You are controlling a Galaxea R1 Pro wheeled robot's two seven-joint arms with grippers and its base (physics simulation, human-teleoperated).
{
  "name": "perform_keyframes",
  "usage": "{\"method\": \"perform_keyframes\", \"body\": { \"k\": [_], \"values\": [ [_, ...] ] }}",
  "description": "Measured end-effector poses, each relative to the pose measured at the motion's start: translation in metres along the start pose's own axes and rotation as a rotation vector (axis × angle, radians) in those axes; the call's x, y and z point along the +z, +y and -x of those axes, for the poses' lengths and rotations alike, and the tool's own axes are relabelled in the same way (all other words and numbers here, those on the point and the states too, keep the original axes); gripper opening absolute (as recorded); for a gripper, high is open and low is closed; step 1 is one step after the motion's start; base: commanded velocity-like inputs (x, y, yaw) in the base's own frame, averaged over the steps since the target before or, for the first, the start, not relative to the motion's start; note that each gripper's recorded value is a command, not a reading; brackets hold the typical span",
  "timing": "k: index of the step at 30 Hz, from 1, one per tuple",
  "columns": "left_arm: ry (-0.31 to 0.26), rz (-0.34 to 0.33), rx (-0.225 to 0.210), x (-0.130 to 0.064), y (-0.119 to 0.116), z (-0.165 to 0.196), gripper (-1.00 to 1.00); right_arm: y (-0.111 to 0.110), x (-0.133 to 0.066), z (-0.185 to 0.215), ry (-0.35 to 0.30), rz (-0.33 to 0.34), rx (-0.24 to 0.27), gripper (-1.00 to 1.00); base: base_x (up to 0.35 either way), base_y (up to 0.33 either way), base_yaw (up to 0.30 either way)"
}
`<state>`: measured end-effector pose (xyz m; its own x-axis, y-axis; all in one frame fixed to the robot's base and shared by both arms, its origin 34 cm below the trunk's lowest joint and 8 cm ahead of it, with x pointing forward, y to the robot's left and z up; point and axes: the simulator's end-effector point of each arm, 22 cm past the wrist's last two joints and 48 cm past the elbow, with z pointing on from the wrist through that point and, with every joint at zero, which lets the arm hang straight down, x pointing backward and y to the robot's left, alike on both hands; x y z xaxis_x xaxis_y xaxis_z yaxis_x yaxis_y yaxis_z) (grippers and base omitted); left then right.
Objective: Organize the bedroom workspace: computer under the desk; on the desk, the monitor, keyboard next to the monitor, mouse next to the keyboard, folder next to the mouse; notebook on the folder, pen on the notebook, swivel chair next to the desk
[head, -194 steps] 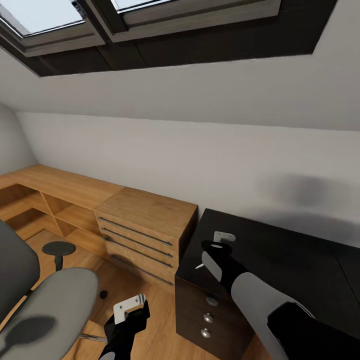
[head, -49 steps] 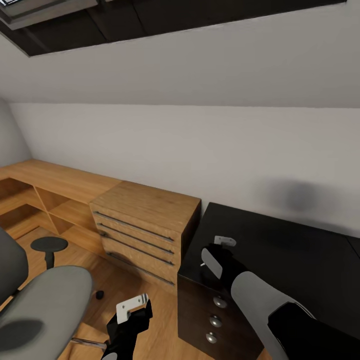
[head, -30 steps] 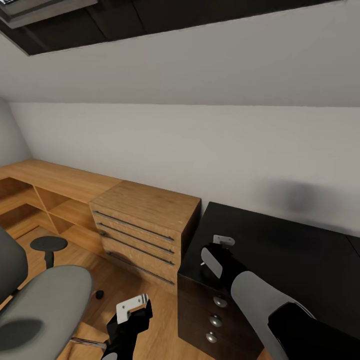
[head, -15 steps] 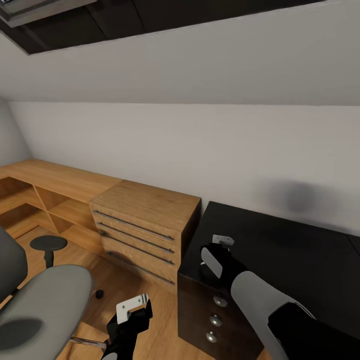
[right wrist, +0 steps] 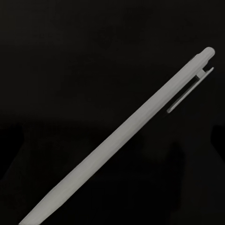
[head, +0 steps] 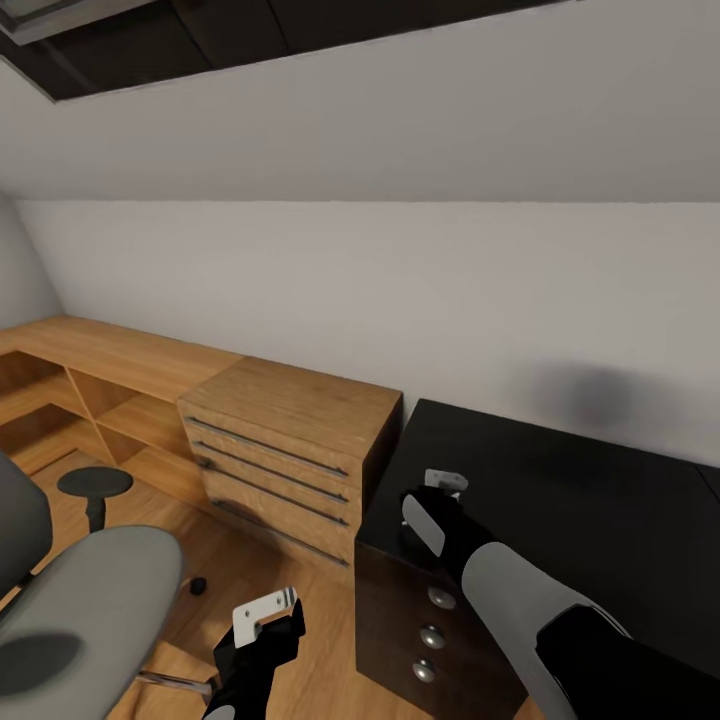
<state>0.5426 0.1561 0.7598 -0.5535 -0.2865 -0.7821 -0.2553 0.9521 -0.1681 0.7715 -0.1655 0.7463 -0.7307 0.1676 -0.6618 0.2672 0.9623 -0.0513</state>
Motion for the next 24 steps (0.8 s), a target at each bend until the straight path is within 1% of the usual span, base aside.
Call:
{"method": "perform_keyframes", "body": {
  "k": [15,20,24],
  "values": [
    [0.0,0.0,0.0,0.0009,0.0001,-0.0013,1.0,-0.0002,0.0012,-0.0017,0.002,-0.002,-0.003,1.0,0.0,0.0,0.0],
    [-0.001,-0.001,-0.001,0.0056,0.0015,-0.0081,1.0,0.0001,0.0073,-0.0076,0.002,-0.002,-0.003,1.0,0.0,0.0,0.0],
    [-0.001,-0.001,0.0,0.0057,0.0016,-0.0081,1.0,0.0001,0.0073,-0.0076,0.002,-0.002,-0.003,1.0,0.0,0.0,0.0]
  ]
}}
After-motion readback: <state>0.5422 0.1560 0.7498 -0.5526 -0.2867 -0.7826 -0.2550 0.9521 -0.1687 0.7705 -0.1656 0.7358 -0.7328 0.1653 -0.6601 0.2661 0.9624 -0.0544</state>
